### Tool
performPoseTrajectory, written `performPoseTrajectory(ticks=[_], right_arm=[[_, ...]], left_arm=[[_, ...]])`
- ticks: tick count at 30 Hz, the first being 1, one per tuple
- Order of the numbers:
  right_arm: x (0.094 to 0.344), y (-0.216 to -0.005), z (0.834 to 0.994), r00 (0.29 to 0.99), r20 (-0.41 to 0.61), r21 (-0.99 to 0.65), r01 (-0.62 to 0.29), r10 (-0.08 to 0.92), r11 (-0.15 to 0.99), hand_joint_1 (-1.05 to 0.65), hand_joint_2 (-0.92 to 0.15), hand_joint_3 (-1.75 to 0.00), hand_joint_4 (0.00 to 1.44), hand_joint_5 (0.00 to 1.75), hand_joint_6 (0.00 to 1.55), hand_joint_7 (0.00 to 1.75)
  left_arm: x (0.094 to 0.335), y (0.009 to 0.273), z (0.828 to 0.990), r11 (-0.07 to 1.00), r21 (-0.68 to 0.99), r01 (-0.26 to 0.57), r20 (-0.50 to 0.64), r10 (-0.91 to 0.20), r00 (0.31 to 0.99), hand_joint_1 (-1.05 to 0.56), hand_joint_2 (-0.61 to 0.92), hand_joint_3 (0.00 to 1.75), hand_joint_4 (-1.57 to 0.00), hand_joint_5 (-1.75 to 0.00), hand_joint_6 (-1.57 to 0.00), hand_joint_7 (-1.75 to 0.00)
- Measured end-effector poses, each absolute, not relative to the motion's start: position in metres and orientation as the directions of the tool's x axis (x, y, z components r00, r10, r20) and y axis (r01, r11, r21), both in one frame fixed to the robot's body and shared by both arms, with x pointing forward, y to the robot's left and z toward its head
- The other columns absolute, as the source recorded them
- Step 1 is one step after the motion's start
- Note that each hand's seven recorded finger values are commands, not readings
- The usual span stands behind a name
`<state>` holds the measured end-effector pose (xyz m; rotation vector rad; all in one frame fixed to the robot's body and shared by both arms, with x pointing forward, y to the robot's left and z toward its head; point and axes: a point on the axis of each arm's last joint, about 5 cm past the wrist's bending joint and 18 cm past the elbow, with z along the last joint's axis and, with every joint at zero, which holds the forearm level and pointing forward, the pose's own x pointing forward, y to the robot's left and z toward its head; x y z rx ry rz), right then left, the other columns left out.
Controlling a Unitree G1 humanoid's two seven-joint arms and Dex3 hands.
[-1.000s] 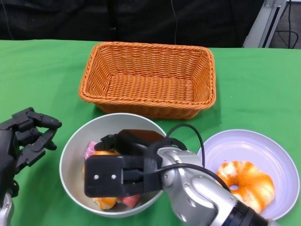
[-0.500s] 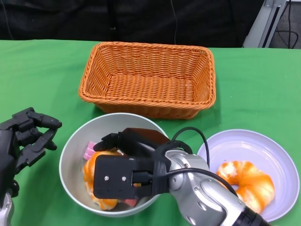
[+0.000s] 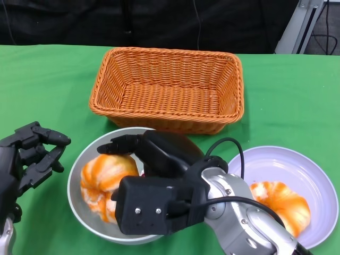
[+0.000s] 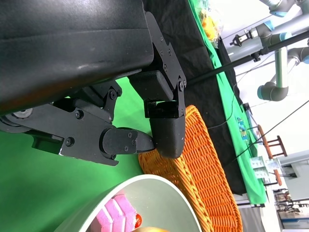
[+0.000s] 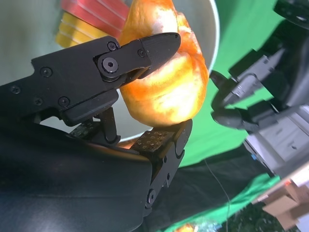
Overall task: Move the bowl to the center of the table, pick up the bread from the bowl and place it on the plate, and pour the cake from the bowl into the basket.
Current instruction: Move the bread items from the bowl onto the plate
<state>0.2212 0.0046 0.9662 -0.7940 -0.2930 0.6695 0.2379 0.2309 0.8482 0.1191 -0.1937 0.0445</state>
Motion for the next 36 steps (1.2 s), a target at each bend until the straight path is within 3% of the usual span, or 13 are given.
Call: performPoseTrajectory(ticks=[9, 14, 17, 20, 22, 28, 32, 36], right_arm=[[0.220, -0.007, 0.966, 0.769, 0.072, -0.743, -0.383, 0.635, 0.548, -0.28, -0.91, -0.03, 0.80, 1.40, 1.13, 0.09], [0.218, -0.016, 0.966, 0.775, 0.124, -0.740, -0.344, 0.620, 0.578, -0.25, -0.92, -0.03, 0.70, 1.57, 1.15, 0.16], [0.217, -0.023, 0.968, 0.777, 0.149, -0.744, -0.320, 0.612, 0.587, -0.25, -0.92, -0.03, 0.70, 1.55, 1.11, 0.26], [0.216, -0.030, 0.973, 0.773, 0.189, -0.765, -0.271, 0.606, 0.584, -0.25, -0.92, -0.01, 0.73, 1.47, 0.97, 0.51], [0.216, -0.035, 0.974, 0.778, 0.208, -0.768, -0.246, 0.593, 0.591, -0.24, -0.92, -0.02, 0.74, 1.47, 0.95, 0.53], [0.210, -0.050, 0.970, 0.796, 0.233, -0.759, -0.210, 0.558, 0.616, -0.21, -0.92, -0.03, 0.69, 1.60, 0.78, 0.92], [0.207, -0.059, 0.971, 0.798, 0.256, -0.760, -0.183, 0.545, 0.624, -0.23, -0.92, -0.04, 0.67, 1.58, 0.71, 1.02], [0.204, -0.073, 0.974, 0.795, 0.295, -0.774, -0.127, 0.530, 0.621, -0.23, -0.92, -0.03, 0.71, 1.50, 0.74, 0.96]], left_arm=[[0.238, 0.231, 0.848, 0.993, 0.108, -0.057, 0.196, 0.035, 0.980, -0.26, 0.92, 0.23, -0.84, -1.43, -0.90, -0.99], [0.238, 0.231, 0.848, 0.993, 0.107, -0.057, 0.196, 0.035, 0.980, -0.23, 0.92, 0.25, -0.83, -1.41, -0.89, -0.99], [0.238, 0.231, 0.848, 0.993, 0.107, -0.057, 0.196, 0.035, 0.980, -0.21, 0.92, 0.26, -0.82, -1.38, -0.89, -0.98], [0.238, 0.231, 0.848, 0.992, 0.113, -0.060, 0.196, 0.037, 0.980, -0.19, 0.92, 0.28, -0.85, -1.38, -0.89, -0.99], [0.238, 0.231, 0.848, 0.992, 0.115, -0.060, 0.195, 0.036, 0.980, -0.18, 0.92, 0.29, -0.85, -1.38, -0.89, -1.00], [0.238, 0.231, 0.848, 0.991, 0.118, -0.063, 0.195, 0.039, 0.980, -0.19, 0.91, 0.29, -0.83, -1.38, -0.88, -1.01], [0.238, 0.231, 0.848, 0.991, 0.121, -0.062, 0.195, 0.037, 0.980, -0.19, 0.92, 0.29, -0.83, -1.38, -0.88, -1.02], [0.238, 0.231, 0.848, 0.991, 0.121, -0.063, 0.196, 0.038, 0.980, -0.18, 0.92, 0.30, -0.83, -1.39, -0.87, -1.02]])
